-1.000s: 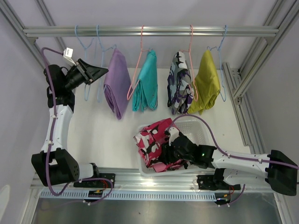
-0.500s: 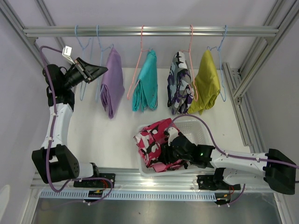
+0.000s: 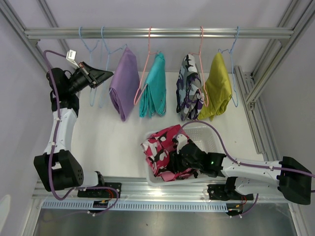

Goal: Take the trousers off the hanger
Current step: Pick up the hanger from the clothesline.

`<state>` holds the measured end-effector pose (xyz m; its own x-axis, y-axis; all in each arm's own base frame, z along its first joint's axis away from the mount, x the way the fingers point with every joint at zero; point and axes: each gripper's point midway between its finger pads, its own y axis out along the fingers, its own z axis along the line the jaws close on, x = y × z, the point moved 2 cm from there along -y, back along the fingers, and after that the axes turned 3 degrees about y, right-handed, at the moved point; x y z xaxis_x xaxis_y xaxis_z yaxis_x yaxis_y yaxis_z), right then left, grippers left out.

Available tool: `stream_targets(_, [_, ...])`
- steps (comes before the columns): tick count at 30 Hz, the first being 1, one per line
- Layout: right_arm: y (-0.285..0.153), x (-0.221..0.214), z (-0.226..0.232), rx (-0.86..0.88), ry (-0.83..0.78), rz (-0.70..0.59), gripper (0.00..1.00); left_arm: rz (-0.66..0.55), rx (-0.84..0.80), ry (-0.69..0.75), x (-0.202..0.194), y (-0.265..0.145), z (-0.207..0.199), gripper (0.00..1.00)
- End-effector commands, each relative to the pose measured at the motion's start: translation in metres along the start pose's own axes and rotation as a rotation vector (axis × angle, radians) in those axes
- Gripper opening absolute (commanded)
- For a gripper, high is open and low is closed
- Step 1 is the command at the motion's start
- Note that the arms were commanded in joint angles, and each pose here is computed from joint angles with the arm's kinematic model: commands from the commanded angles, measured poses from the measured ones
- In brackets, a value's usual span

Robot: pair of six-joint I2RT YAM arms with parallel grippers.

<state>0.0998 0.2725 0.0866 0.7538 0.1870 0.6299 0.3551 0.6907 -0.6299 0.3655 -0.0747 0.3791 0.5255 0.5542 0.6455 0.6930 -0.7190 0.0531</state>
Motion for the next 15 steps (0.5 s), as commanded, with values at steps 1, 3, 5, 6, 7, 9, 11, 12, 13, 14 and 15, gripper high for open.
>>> stream_targets(1, [-0.001,0.010,0.015,0.041,0.005,-0.019,0.50,0.015,-0.066,0.165,0.002,-0.001,-0.035,0.01])
stream_targets(3, [-0.001,0.010,0.015,0.043,0.007,-0.019,0.50,0.015,-0.063,0.177,0.001,0.002,-0.043,0.00])
stream_targets(5, [-0.002,0.011,0.017,0.047,0.005,-0.021,0.49,0.012,-0.080,0.193,0.004,0.004,-0.055,0.00])
stream_targets(6, [-0.002,0.011,0.017,0.049,0.004,-0.024,0.49,0.011,-0.078,0.193,0.005,0.006,-0.056,0.01])
stream_targets(7, [-0.003,0.012,0.019,0.055,0.004,-0.029,0.50,0.003,-0.084,0.215,0.013,0.006,-0.069,0.01])
stream_targets(9, [-0.003,0.010,0.018,0.053,0.003,-0.029,0.50,0.006,-0.088,0.200,0.013,0.007,-0.072,0.01])
stream_targets(11, [-0.004,0.011,0.019,0.054,0.007,-0.036,0.50,-0.016,-0.094,0.215,0.020,0.005,-0.085,0.00])
stream_targets(12, [-0.004,0.008,0.019,0.056,0.003,-0.031,0.50,-0.021,-0.090,0.220,0.022,0.004,-0.088,0.00])
stream_targets(13, [-0.004,0.008,0.019,0.056,0.002,-0.031,0.50,-0.039,-0.089,0.248,0.027,0.002,-0.097,0.01])
stream_targets(14, [-0.005,0.008,0.020,0.059,0.004,-0.033,0.49,-0.044,-0.081,0.251,0.030,0.000,-0.103,0.00])
stream_targets(15, [-0.005,0.006,0.021,0.062,0.001,-0.030,0.49,-0.054,-0.080,0.264,0.033,-0.001,-0.109,0.00])
